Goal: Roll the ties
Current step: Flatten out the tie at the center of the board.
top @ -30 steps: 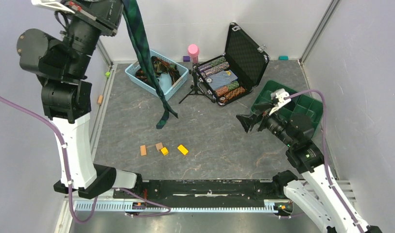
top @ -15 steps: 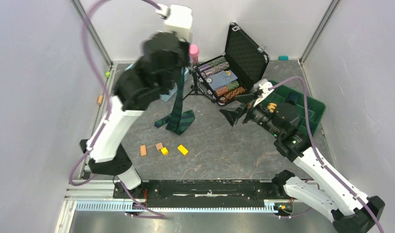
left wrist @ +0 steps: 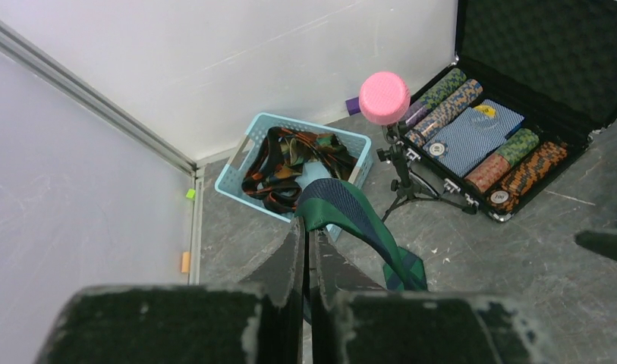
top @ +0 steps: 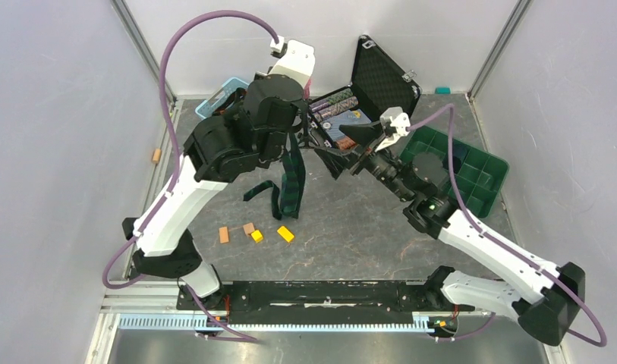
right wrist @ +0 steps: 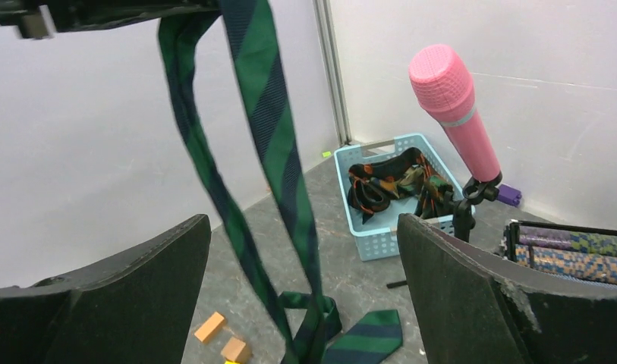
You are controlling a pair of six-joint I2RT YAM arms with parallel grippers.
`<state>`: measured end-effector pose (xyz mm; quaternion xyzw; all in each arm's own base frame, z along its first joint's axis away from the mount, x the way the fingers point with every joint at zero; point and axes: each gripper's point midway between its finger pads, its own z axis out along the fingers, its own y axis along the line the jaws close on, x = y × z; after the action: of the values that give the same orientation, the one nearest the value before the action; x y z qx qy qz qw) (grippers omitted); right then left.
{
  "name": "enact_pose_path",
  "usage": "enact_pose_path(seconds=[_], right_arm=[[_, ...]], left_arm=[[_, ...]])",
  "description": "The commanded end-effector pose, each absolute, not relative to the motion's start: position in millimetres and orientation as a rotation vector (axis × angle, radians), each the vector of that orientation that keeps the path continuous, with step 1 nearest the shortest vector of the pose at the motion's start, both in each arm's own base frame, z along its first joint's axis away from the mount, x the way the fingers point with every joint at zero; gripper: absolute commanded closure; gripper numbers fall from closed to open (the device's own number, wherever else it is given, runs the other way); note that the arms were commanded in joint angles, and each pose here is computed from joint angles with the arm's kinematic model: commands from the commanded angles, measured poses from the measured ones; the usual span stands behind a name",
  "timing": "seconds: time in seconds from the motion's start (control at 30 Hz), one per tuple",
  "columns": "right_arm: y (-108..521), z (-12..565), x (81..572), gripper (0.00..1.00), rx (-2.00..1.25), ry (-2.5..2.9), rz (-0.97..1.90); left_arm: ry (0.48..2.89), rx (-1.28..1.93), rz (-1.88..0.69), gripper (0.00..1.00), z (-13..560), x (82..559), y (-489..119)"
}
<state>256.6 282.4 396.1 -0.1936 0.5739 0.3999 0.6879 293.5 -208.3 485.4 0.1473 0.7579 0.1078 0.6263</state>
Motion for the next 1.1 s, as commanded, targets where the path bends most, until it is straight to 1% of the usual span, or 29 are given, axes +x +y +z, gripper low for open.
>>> enact_pose_path(seconds=[0.0,0.47,0.63,0.67,0.9,1.07], right_arm=[[295.0,435.1,260.7,0.01,-0.365,1.144,0.983],[326.1,444.1,267.1,0.01,-0.357,1.086,1.047],[332.1,442.6,279.0,0.01,-0.324,1.097,1.028],[333.1,441.3,282.1,0.04,-0.318,1.101,1.019],[342.9,426.9,306.5,0.11,-0.295,1.14,0.93],[346.7,423.3,319.1,0.19,-0.277,1.14,0.887]], left_arm=[[1.759,0.346,0.19,0.98,481.6,283.5,-205.0],[1.808,0.379,0.16,0.98,461.2,283.2,-216.7],[1.824,0.393,0.132,0.98,454.5,282.5,-222.9],[1.828,0.396,0.125,0.98,453.5,282.0,-224.1],[1.838,0.406,0.105,0.98,450.6,279.3,-225.2],[1.848,0.422,0.093,0.98,446.9,277.0,-225.9]])
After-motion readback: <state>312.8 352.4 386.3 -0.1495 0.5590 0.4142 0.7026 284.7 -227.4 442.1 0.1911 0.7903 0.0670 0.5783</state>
